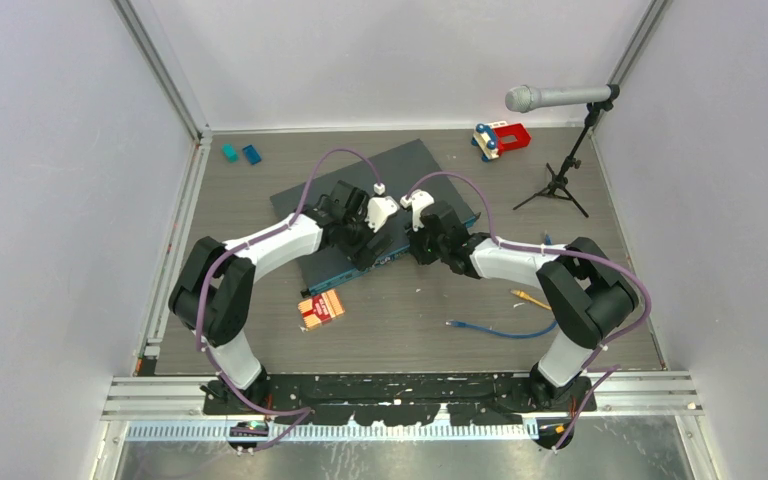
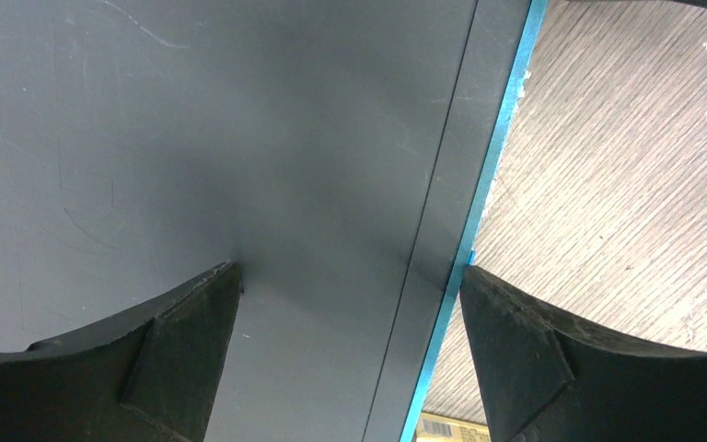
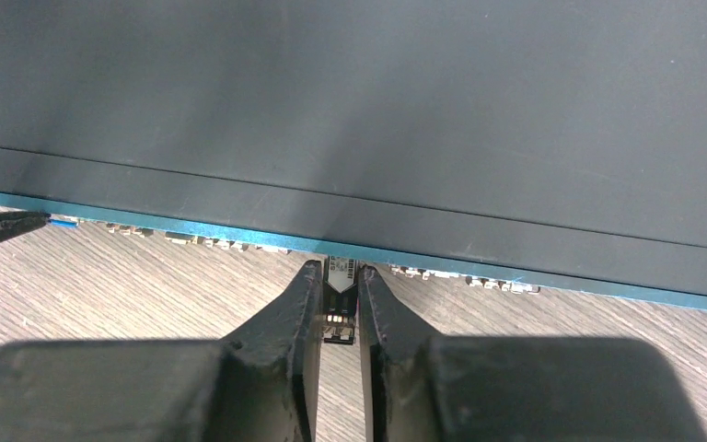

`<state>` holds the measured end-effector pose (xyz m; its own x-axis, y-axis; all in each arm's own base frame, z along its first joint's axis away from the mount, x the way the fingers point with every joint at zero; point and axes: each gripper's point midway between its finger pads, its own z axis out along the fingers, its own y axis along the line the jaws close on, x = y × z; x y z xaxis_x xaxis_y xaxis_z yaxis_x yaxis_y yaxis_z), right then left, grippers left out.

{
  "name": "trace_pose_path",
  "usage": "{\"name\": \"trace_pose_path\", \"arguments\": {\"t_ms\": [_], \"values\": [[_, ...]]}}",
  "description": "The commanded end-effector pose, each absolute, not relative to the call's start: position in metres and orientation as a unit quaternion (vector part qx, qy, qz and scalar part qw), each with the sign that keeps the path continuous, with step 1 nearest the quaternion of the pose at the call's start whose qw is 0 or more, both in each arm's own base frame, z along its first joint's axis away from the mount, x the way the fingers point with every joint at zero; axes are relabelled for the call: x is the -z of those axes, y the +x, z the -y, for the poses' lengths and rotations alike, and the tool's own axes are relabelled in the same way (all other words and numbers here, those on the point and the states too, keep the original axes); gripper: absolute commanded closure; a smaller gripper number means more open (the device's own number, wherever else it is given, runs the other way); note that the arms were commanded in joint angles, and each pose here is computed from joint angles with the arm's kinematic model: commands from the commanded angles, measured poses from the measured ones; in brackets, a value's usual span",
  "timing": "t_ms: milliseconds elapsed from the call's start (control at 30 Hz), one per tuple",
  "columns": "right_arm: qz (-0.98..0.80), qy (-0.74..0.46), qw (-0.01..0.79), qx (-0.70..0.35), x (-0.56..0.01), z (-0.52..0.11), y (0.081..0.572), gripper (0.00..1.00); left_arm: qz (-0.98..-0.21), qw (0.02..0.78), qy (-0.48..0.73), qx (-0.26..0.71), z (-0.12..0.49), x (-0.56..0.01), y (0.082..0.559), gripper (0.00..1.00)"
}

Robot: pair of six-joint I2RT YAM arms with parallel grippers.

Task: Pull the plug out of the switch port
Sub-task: Pull the plug from the switch port, then place the plug at the center of the board.

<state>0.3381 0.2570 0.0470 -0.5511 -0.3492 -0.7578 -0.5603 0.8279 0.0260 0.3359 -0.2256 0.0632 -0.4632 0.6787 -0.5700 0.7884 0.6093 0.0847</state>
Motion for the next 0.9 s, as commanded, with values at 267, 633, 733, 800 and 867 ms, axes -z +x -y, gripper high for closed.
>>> {"name": "trace_pose_path", "arguments": {"t_ms": [267,633,733,800,867], "values": [[-0.883,-0.281,0.353,-0.127,-0.042,-0.253,0.318,0.99,-0.845,0.346,0.403,0.069,0.218,-0.09,0.373,0.11],[-0.896,-0.282,0.307,-0.155,-0.042,-0.249,0.289,0.98,-0.842,0.35,0.406,0.056,0.218,-0.097,0.383,0.11],[-0.897,-0.282,0.305,-0.151,-0.042,-0.248,0.289,0.98,-0.842,0.35,0.407,0.053,0.219,-0.097,0.385,0.11],[-0.895,-0.287,0.307,-0.147,-0.045,-0.247,0.291,0.99,-0.842,0.35,0.407,0.052,0.218,-0.097,0.385,0.11],[-0.892,-0.3,0.307,-0.142,-0.048,-0.245,0.29,0.99,-0.842,0.35,0.407,0.053,0.218,-0.098,0.385,0.11]]}}
